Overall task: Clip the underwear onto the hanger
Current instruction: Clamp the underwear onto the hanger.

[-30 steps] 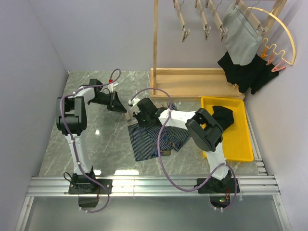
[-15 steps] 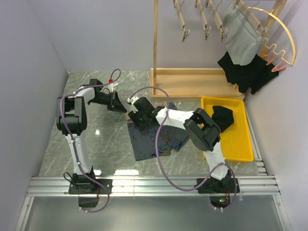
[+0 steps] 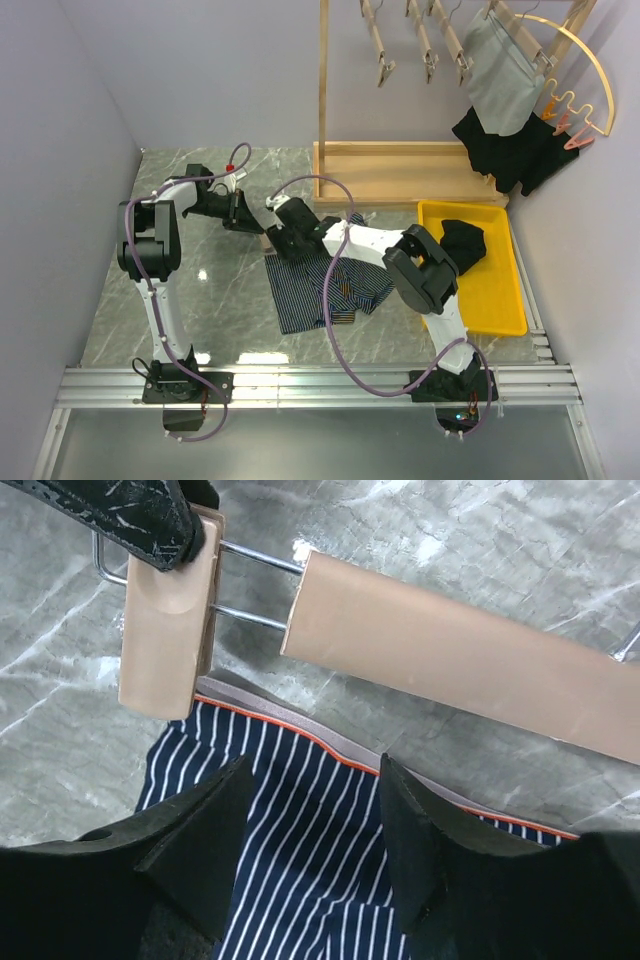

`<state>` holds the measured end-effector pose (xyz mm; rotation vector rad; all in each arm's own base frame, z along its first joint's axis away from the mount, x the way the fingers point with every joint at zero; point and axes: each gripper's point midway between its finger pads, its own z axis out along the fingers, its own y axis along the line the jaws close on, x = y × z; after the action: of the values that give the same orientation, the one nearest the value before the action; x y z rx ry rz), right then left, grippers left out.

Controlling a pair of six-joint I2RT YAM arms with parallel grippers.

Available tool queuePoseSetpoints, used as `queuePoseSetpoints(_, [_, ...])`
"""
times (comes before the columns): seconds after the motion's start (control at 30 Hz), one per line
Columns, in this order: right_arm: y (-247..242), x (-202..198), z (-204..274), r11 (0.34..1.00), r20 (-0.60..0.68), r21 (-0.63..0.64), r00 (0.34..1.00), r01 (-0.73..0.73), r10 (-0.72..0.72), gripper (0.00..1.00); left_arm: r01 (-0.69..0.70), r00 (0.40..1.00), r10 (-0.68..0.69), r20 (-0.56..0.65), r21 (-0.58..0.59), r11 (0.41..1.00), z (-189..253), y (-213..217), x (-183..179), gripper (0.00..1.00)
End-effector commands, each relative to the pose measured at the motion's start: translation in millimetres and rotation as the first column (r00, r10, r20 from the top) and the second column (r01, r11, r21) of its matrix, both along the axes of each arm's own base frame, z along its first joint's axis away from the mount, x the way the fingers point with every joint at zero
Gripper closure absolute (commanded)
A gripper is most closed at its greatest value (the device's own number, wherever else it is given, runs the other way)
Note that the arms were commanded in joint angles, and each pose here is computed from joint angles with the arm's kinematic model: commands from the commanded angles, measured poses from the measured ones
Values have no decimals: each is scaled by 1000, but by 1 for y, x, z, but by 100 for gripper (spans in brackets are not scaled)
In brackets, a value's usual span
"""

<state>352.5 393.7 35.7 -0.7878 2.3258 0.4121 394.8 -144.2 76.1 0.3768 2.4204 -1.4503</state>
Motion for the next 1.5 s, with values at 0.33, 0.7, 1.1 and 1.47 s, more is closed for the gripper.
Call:
queuePoseSetpoints(0.33, [-4,0,-41,992,-73,-128,997,-18,9,39,1,999,-2,51,20,1000,6,1,7,100])
queuePoseSetpoints(0.7, [0,-15,-44,970,-153,-193,981,-151,122,78,-10,999,9,36,25,1000,3,2,8,100])
queuePoseSetpoints(1.1, [22,-28,4,958,7,40,959,-284,284,100,0,998,1,59,-11,1000,10,0,7,100])
queuePoseSetpoints(1.47, [31,-28,30,930,130,128,936,-344,328,100,17,998,-14,55,-46,999,11,-3,2,100])
